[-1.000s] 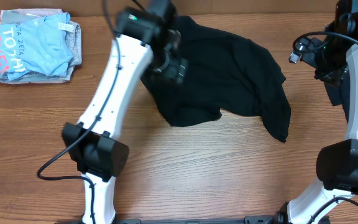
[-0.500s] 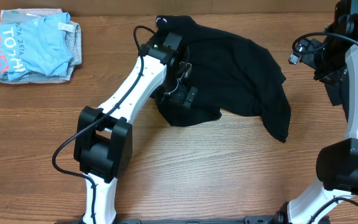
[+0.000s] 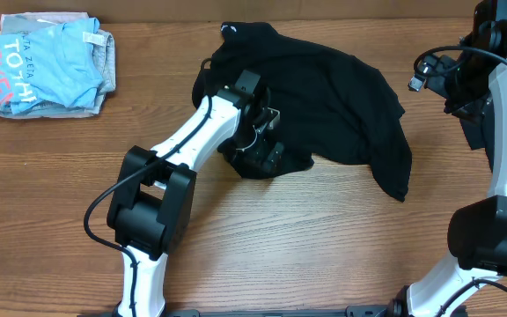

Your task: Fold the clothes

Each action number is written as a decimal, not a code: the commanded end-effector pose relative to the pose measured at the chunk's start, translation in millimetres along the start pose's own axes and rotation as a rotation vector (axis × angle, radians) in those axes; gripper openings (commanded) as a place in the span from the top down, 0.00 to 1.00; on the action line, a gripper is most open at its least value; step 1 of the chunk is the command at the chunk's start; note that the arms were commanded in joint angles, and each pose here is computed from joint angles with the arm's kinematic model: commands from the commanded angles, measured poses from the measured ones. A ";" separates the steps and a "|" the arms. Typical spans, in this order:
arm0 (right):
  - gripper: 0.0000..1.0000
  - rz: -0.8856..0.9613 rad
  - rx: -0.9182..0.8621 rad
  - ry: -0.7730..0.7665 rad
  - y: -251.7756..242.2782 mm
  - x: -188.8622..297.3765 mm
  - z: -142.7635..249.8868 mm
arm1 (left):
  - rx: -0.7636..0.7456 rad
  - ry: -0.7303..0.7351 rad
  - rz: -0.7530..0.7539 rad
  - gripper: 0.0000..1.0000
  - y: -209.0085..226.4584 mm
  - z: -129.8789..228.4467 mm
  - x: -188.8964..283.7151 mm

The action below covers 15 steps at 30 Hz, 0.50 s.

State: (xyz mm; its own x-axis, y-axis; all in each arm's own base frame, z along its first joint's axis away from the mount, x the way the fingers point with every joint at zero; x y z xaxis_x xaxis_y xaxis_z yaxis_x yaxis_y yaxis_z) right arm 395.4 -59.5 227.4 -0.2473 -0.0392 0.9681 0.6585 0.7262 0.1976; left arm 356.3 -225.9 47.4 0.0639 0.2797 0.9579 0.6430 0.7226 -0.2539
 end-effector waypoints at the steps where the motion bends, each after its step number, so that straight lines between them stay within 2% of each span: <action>1: 0.00 -0.037 0.003 -0.030 3.7 15.3 2.6 | -0.036 -0.019 0.022 0.03 -7.7 -1.0 -1.7; 4: 0.00 -0.036 0.003 -0.030 3.6 15.3 2.6 | -0.042 -0.033 0.018 0.10 -7.0 -4.2 -1.6; 14: 0.00 -0.038 0.004 -0.033 4.1 15.4 2.0 | -0.092 -0.095 -0.020 0.09 0.1 -19.5 1.8; 15: 0.00 -0.039 0.004 -0.033 4.2 15.4 1.9 | -0.109 -0.096 -0.014 0.13 -1.2 -19.8 1.7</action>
State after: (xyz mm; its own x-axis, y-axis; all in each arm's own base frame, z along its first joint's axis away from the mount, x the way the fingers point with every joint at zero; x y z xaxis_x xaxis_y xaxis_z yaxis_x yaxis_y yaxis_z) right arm 396.8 -57.9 227.8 -0.2541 -0.0492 0.9659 0.6548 0.7262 0.2093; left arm 370.1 -236.3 45.7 -0.0041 0.3204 0.9473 0.6768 0.6982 -0.2333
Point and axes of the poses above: each gripper's point midway between its finger pads, its own x axis back along the fingers, its own y axis along the line the jaws close on, z = x × y, the point moved 2 cm from there along x, back along the fingers, and after that the axes turned 13 degrees about -x, right-handed, at the moved point
